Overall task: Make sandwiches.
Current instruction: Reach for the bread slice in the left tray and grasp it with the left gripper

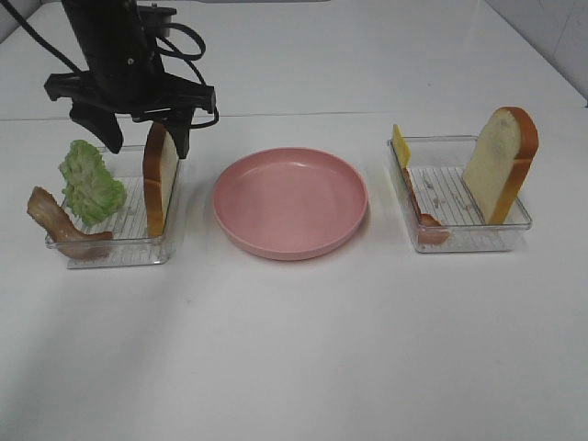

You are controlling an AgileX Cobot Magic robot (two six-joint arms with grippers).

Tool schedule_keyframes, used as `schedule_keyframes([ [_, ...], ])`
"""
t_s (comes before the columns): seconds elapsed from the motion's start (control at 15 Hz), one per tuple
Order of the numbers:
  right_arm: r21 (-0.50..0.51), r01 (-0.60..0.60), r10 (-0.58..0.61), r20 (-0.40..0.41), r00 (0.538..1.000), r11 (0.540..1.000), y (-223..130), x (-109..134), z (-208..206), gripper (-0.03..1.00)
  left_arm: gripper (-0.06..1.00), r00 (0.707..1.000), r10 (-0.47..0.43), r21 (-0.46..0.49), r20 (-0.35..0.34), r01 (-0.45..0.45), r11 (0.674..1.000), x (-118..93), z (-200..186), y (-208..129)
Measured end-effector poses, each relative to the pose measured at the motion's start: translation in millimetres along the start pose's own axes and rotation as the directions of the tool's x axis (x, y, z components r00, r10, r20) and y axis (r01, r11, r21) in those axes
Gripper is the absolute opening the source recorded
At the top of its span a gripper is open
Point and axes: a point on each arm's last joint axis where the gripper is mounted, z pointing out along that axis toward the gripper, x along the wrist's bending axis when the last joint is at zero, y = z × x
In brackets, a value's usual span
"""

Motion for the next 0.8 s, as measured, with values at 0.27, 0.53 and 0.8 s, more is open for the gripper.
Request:
schedule_keyframes([
  [0.27, 0.0, 0.0, 0.0, 0.0, 1.0, 1.0, 0.0, 0.0, 0.0, 0.82, 0.65, 1.0, -0.012, -0.016, 0.006, 0.012, 1.0, -1.8, 12.4, 2.9],
  [0.53, 0.0, 0.0, 0.0, 0.0, 1.0, 1.0, 0.0, 0.0, 0.0, 0.82, 0.27, 1.0, -0.011, -0.021, 0.004, 0.011, 1.0, -1.7, 11.9, 3.6],
  [0.8, 0.0, 0.0, 0.0, 0.0, 1.0, 1.0, 0.0, 0.0, 0.0, 0.82, 0.21, 1.0, -0.013, -0.011, -0.004, 0.013, 1.0, -1.0, 9.2, 3.1],
])
